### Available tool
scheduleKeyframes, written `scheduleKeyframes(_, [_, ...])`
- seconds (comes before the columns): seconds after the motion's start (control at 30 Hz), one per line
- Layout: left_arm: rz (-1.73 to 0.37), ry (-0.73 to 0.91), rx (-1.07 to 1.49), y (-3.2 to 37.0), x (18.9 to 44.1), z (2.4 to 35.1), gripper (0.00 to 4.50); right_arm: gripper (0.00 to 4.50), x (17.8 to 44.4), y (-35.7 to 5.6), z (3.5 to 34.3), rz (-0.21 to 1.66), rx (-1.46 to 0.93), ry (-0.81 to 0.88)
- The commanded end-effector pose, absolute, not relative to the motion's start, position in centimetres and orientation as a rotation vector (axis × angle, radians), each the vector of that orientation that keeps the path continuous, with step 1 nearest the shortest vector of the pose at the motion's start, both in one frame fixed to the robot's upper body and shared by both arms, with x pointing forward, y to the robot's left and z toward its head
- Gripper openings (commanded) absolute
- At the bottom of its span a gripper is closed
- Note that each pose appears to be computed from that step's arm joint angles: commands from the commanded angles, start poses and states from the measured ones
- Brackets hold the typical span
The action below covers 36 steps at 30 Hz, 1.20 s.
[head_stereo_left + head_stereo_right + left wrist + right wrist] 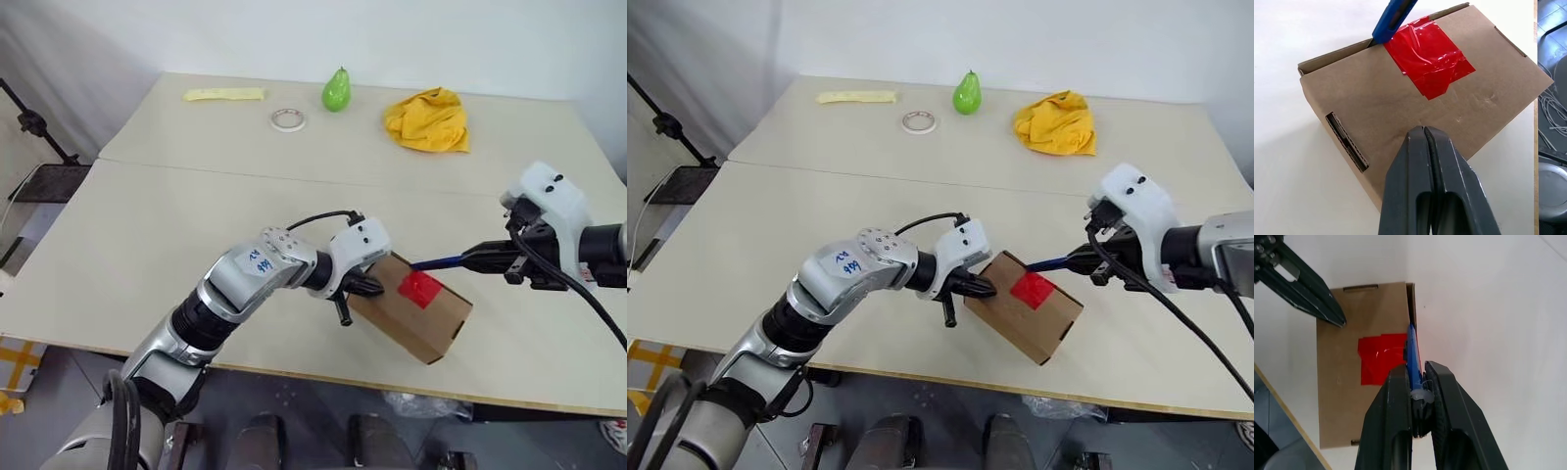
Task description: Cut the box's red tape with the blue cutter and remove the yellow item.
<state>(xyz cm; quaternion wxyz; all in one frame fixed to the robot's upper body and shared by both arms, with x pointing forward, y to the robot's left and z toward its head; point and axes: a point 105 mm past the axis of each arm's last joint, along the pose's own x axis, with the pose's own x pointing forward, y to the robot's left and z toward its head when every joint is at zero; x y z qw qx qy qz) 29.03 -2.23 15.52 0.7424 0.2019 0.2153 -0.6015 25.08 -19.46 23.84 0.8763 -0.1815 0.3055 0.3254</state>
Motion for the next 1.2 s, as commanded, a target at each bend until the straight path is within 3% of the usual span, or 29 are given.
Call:
scheduleKeyframes(0.03, [-1.236,0.597,0.472,-0.9,29.8,12.8,0.03,0.14,23.9,-19.9,23.2,0.688,-0.394,0.717])
scheduleKeyframes(0.5, [-1.234,0.601,0.509,-1.2,29.9,12.1,0.03,0.14,23.8,-20.4,23.2,0.674,-0.387,0.734])
scheduleKeyframes(1.2, [-1.27,0.597,0.58,-3.1,29.3,10.8,0.03,0.14,21.0,-20.7,20.9,0.709,-0.336,0.955])
